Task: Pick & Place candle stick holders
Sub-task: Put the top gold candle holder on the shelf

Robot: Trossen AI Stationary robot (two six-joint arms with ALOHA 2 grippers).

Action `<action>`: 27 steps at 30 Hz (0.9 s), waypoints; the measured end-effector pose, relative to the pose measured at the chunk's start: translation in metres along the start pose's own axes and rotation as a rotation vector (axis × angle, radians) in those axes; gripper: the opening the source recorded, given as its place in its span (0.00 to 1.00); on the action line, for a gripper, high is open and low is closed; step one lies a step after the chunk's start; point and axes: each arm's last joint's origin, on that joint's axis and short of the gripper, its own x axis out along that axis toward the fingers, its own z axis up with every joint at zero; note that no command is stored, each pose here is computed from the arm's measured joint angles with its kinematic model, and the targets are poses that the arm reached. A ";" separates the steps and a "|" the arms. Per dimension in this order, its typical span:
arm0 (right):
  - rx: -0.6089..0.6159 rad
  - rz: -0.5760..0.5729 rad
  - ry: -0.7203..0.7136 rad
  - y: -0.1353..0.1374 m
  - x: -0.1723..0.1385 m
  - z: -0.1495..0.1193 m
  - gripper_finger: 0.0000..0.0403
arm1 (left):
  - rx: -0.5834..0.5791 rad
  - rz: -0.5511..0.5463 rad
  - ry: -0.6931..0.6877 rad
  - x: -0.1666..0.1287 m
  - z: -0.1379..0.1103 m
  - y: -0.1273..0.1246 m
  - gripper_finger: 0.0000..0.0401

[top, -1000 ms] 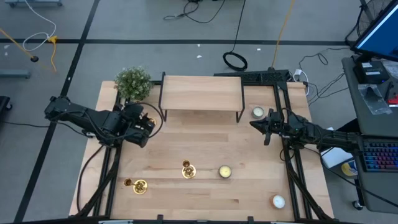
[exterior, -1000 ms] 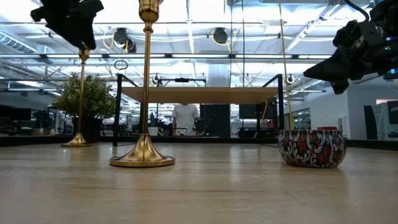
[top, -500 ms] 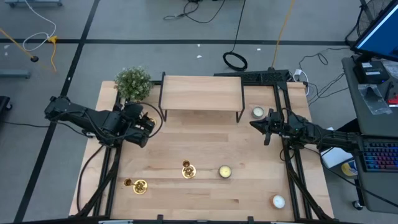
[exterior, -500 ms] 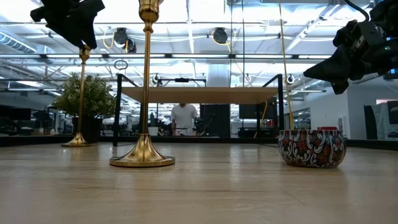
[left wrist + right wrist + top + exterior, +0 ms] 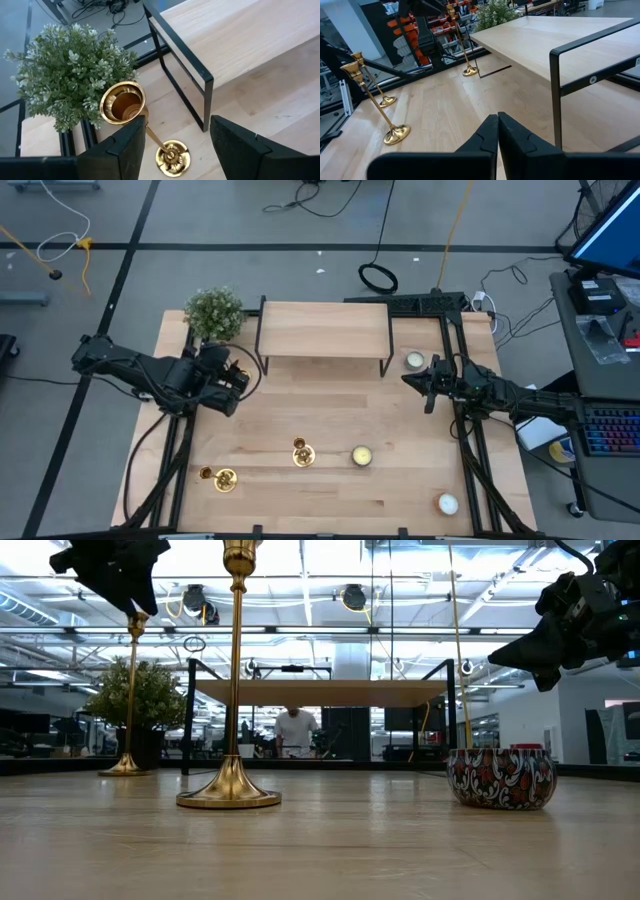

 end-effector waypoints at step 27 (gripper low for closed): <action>0.000 0.000 0.000 0.000 0.000 0.000 0.01 | 0.006 0.003 0.001 0.000 0.000 0.000 0.19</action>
